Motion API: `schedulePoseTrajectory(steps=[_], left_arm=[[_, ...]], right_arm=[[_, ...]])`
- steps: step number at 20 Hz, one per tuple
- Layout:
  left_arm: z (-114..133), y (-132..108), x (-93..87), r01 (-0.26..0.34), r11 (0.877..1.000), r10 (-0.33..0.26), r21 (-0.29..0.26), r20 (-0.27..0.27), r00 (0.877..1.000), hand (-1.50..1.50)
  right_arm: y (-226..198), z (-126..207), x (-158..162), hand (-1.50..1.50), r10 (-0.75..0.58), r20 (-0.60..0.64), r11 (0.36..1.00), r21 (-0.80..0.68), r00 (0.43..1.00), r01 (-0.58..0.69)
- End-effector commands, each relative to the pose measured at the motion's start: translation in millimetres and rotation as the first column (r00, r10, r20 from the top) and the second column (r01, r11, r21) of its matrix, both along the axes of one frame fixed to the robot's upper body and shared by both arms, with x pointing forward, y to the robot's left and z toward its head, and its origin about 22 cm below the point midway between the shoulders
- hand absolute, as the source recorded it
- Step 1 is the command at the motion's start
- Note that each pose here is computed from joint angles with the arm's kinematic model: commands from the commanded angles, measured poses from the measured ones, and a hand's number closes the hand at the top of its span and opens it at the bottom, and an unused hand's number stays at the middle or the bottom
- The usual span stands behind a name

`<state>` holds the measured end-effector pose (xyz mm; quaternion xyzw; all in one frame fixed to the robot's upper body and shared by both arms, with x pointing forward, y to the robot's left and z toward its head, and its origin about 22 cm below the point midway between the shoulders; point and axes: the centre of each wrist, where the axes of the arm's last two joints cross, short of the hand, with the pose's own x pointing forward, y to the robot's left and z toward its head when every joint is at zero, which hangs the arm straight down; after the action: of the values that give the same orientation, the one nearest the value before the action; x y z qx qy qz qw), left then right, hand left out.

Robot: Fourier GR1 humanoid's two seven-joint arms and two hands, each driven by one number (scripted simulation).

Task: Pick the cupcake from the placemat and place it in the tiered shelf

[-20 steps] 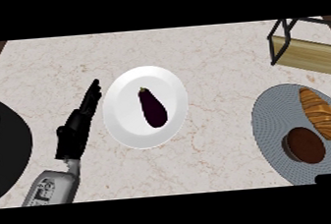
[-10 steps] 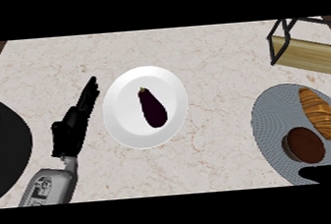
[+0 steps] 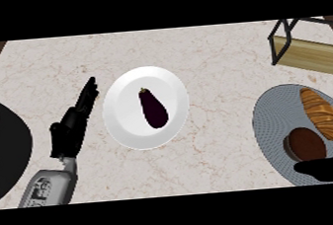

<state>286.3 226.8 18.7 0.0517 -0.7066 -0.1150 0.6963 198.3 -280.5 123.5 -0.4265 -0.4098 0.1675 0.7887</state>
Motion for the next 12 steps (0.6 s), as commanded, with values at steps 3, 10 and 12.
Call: schedulePoseTrajectory(steps=[3, 10, 12], left_arm=[[15.6, -21.6, -13.7, -0.020, 1.000, 0.020, -0.007, 0.011, 1.000, 0.00], [-8.2, -1.3, 3.6, 0.003, 1.000, -0.003, 0.005, 0.001, 1.000, 0.00], [-4.9, 2.9, 8.2, -0.005, 1.000, 0.005, -0.009, -0.011, 1.000, 0.00]], right_arm=[[-9.4, -19.6, -0.6, -1.50, -0.047, -0.088, 0.999, -0.025, 0.995, 0.045], [2.5, -4.0, 16.7, -1.50, -0.049, -0.097, 0.998, -0.037, 0.994, 0.045], [6.0, -10.5, 23.6, -1.50, -0.058, -0.122, 0.997, -0.049, 0.991, 0.053]])
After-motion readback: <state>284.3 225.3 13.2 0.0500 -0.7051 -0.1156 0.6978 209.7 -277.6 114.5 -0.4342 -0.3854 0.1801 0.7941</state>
